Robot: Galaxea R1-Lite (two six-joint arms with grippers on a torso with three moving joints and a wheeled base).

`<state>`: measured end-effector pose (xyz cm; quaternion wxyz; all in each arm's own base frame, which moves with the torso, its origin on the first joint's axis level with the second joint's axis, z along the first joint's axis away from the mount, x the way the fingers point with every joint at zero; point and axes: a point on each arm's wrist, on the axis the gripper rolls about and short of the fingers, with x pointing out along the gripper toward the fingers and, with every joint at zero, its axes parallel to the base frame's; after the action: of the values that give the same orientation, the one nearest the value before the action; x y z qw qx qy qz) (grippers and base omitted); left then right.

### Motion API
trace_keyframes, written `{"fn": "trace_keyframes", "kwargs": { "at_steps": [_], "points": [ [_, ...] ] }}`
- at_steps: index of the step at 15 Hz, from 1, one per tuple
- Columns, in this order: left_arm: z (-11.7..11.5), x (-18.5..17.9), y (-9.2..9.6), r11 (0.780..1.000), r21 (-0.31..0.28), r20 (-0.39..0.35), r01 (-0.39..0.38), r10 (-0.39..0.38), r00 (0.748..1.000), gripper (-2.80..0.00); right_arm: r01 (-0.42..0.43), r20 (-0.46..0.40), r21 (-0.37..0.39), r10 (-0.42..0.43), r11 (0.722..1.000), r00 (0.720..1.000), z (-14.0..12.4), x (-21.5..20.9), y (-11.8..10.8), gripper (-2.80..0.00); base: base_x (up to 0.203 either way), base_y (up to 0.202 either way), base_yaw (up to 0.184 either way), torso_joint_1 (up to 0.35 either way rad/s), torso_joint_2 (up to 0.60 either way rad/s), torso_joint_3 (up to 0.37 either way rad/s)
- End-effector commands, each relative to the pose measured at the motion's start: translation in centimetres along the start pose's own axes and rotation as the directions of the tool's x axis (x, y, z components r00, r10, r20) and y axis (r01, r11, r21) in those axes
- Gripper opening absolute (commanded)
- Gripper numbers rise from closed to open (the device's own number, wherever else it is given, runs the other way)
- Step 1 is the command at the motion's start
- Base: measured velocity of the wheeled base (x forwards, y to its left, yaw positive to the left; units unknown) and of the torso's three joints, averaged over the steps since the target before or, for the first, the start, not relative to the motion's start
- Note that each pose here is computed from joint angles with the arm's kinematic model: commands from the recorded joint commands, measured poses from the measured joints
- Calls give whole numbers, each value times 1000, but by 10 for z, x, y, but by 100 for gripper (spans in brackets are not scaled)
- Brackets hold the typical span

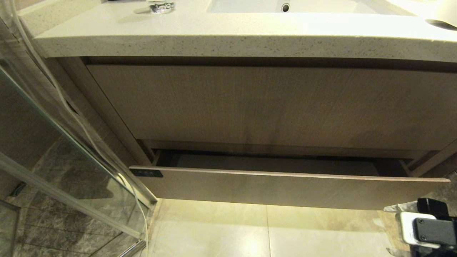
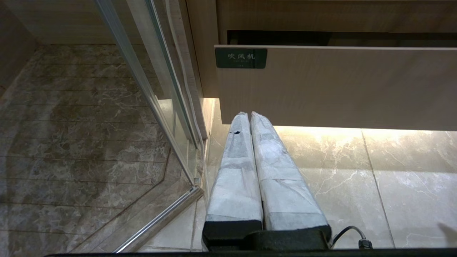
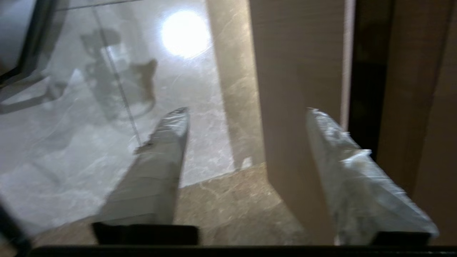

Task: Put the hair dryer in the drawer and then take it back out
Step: Pull open the drawer

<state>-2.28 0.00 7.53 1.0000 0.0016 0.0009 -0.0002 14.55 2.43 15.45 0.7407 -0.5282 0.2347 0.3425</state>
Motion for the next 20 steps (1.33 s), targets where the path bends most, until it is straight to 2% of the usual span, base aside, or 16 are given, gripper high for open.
{"fn": "trace_keyframes", "kwargs": {
  "at_steps": [1, 5, 10, 14, 20],
  "points": [
    [0, 0, 0, 1000, 0, 0, 0, 0, 1000, -280, -40, -11, 2, 40, 999, 999, 0, 31, -16, -280, 0, 0, 0, 0, 0, 0],
    [0, 0, 0, 1000, 0, 0, 0, 0, 1000, -280, 1, 8, -1, -1, 1000, 1000, 3, 74, -49, -280, 0, 0, 0, 0, 0, 0],
    [0, 0, 0, 1000, 0, 0, 0, 0, 1000, -280, 33, 18, 18, -33, 999, 999, 2, 124, -73, -280, 0, 0, 0, 0, 0, 0],
    [0, 0, 0, 1000, 0, 0, 0, 0, 1000, -280, 18, 7, 23, -19, 1000, 1000, -2, 145, -72, -280, 0, 0, 0, 0, 0, 0],
    [0, 0, 0, 1000, 0, 0, 0, 0, 1000, -280, -23, -10, 37, 23, 999, 1000, -4, 144, -62, -280, 0, 0, 0, 0, 0, 0]
  ]
}}
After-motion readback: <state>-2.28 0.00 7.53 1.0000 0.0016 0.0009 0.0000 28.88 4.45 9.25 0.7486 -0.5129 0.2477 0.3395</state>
